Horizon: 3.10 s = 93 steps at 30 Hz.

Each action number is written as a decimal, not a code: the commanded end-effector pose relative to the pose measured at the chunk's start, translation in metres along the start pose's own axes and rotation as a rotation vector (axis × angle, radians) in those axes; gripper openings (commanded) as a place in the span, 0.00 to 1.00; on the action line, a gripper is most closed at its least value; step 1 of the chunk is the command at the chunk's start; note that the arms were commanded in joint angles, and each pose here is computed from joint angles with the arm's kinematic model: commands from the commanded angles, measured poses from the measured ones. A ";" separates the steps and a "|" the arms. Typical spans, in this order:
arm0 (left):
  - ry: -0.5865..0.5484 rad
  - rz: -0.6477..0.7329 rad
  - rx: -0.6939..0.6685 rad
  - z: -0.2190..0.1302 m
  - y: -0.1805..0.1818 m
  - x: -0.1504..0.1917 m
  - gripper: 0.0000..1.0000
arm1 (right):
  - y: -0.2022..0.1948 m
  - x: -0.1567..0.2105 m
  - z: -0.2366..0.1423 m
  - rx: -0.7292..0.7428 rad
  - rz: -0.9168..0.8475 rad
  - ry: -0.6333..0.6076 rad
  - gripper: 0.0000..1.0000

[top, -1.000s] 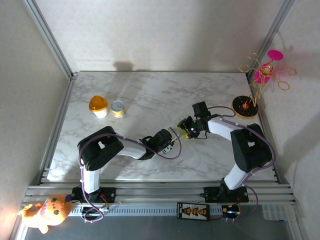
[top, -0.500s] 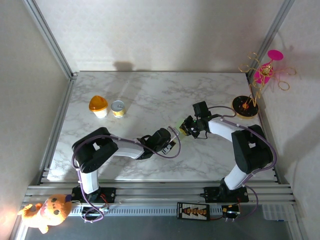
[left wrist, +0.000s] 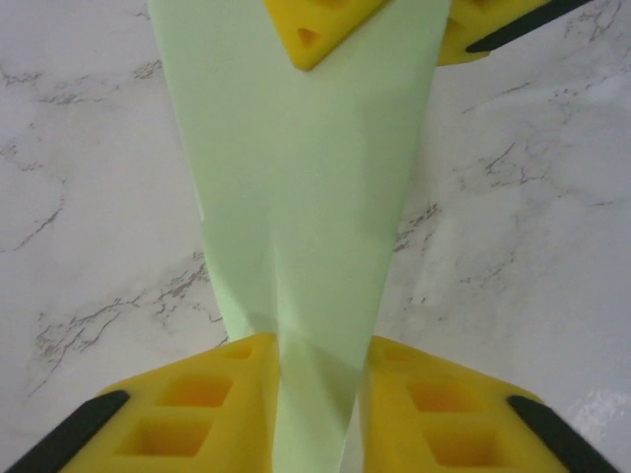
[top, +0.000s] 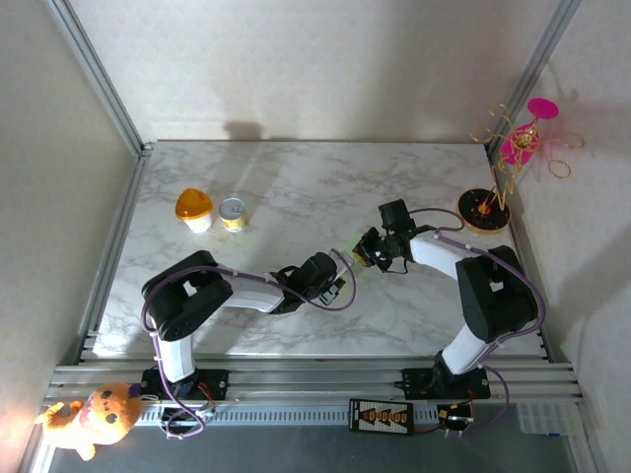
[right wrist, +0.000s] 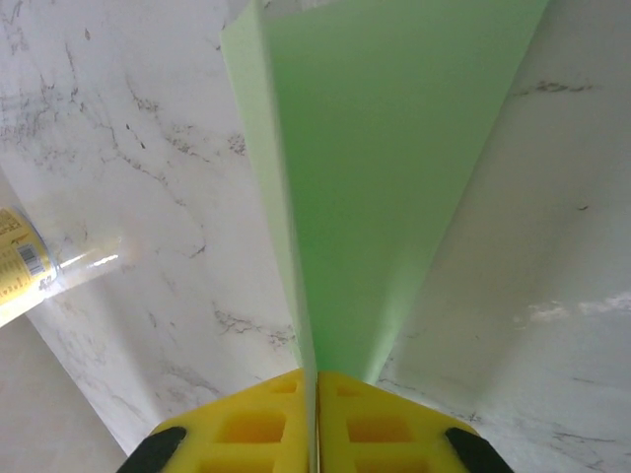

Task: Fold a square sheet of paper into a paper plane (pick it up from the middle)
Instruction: Fold the wing for the fifth time at the center of the table.

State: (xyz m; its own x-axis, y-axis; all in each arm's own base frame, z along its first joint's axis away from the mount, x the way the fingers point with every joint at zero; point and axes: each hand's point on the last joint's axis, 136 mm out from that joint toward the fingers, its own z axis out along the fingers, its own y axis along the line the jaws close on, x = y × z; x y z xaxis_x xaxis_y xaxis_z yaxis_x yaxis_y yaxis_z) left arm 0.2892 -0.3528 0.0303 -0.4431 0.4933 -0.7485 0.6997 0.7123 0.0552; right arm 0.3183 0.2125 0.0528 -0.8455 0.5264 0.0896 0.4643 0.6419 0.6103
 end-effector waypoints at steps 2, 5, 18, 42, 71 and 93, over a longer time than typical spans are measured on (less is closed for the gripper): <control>-0.002 -0.027 0.010 0.000 0.000 -0.007 0.16 | -0.005 0.004 0.006 0.016 0.000 0.010 0.10; 0.001 -0.029 0.004 0.001 0.002 -0.005 0.08 | -0.005 0.004 0.007 0.016 -0.001 0.011 0.11; 0.020 0.035 -0.110 -0.004 0.032 0.000 0.00 | -0.001 -0.035 -0.029 0.061 -0.037 -0.180 0.81; 0.124 -0.013 0.006 0.017 0.004 0.020 0.00 | -0.022 -0.059 -0.052 0.132 -0.021 -0.287 0.87; 0.324 -0.214 0.286 0.026 -0.002 0.035 0.00 | -0.032 -0.057 -0.054 0.101 -0.084 -0.273 0.86; 0.465 -0.577 0.283 0.040 0.006 0.036 0.00 | 0.017 -0.008 -0.038 -0.373 -0.450 -0.193 0.37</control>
State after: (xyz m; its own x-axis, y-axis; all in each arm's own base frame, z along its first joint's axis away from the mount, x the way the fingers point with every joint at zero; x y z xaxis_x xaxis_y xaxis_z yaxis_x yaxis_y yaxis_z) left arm 0.3167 -0.3750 0.0188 -0.8399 0.3209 -0.4376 0.5209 0.7027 -0.4846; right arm 0.3215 0.1835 0.0853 -0.8542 0.3982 -0.3344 -0.0047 0.6372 0.7707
